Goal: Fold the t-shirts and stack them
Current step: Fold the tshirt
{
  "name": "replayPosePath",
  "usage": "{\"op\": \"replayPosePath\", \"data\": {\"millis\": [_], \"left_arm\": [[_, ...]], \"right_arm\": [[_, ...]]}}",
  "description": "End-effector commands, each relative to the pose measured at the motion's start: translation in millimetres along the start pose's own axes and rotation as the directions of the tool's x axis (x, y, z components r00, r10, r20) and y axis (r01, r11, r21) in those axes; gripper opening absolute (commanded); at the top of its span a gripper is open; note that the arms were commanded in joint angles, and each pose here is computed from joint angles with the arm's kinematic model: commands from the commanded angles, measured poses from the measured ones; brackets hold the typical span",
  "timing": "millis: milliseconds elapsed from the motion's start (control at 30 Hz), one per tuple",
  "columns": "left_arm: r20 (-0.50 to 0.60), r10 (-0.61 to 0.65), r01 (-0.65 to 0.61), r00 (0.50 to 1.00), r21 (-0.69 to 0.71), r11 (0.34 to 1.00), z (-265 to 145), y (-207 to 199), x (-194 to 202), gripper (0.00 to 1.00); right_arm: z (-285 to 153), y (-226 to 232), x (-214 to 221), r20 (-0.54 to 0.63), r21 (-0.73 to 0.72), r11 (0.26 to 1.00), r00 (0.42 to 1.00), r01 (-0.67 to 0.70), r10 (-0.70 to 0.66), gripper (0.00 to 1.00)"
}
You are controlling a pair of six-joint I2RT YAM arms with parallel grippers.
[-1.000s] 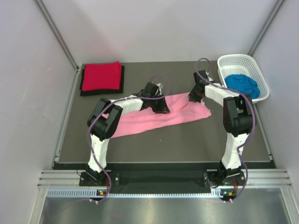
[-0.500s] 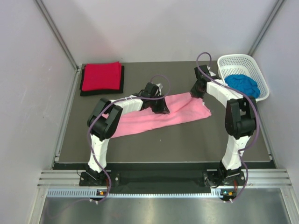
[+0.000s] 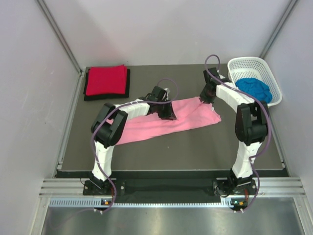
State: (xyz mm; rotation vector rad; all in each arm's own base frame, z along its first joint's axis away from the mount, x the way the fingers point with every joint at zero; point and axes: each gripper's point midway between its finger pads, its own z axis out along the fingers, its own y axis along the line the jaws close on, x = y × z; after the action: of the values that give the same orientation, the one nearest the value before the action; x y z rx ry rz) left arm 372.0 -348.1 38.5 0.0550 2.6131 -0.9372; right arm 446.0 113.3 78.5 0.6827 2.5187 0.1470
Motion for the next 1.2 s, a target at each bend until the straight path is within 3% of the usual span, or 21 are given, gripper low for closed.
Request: {"op": "replayPosePath", "data": {"millis": [0, 233, 433, 567, 667, 767, 867, 1033, 1167], "left_arm": [[0.039, 0.046, -0.046, 0.998, -0.002, 0.999, -29.9, -21.0, -16.1, 0.29], [0.125, 0.071, -0.084, 0.990, 0.099, 0.992, -46.0, -56.6, -40.9, 0.30], [0.106, 0.062, -0.080, 0.992, 0.171, 0.982, -24.6, -63.2, -42.5, 0.29], [0.086, 0.065, -0.073, 0.994, 0.101, 0.992, -1.0, -36.9, -36.9, 0.29], [0.051, 0.059, -0.057, 0.997, -0.050, 0.997, 15.4, 4.3, -23.9, 0.29], [0.010, 0.057, -0.054, 0.998, -0.179, 0.982, 19.5, 37.7, -9.5, 0.27], [0.028, 0.052, -0.044, 0.998, -0.219, 0.975, 13.0, 46.1, -8.6, 0.27], [0.064, 0.076, -0.062, 0.995, -0.193, 0.979, -9.5, 24.3, -24.4, 0.27], [0.113, 0.102, -0.095, 0.988, -0.070, 0.993, -42.6, -23.1, -42.8, 0.29]], "right_arm": [[-1.7, 13.9, -8.9, 0.020, -0.034, 0.999, 0.999, 0.029, -0.028, 0.16], [-22.7, 20.4, -23.8, 0.062, -0.068, 0.997, 0.997, 0.041, -0.037, 0.22], [-6.6, 51.1, -19.0, 0.035, -0.215, 0.971, 0.995, 0.101, -0.096, 0.13], [21.5, 48.4, -6.6, -0.007, -0.204, 0.972, 0.992, 0.118, -0.122, 0.06], [40.1, 40.7, -7.9, 0.025, -0.174, 0.974, 0.989, 0.147, -0.144, 0.03], [54.5, 30.5, -8.9, 0.051, -0.124, 0.977, 0.985, 0.172, -0.167, 0.02], [63.2, 18.7, -15.0, 0.072, -0.072, 0.980, 0.981, 0.183, -0.178, 0.00], [40.8, 25.1, -30.9, 0.110, -0.107, 0.977, 0.978, 0.186, -0.174, 0.03], [7.8, 36.3, -40.0, 0.124, -0.161, 0.973, 0.981, 0.166, -0.147, 0.06]]}}
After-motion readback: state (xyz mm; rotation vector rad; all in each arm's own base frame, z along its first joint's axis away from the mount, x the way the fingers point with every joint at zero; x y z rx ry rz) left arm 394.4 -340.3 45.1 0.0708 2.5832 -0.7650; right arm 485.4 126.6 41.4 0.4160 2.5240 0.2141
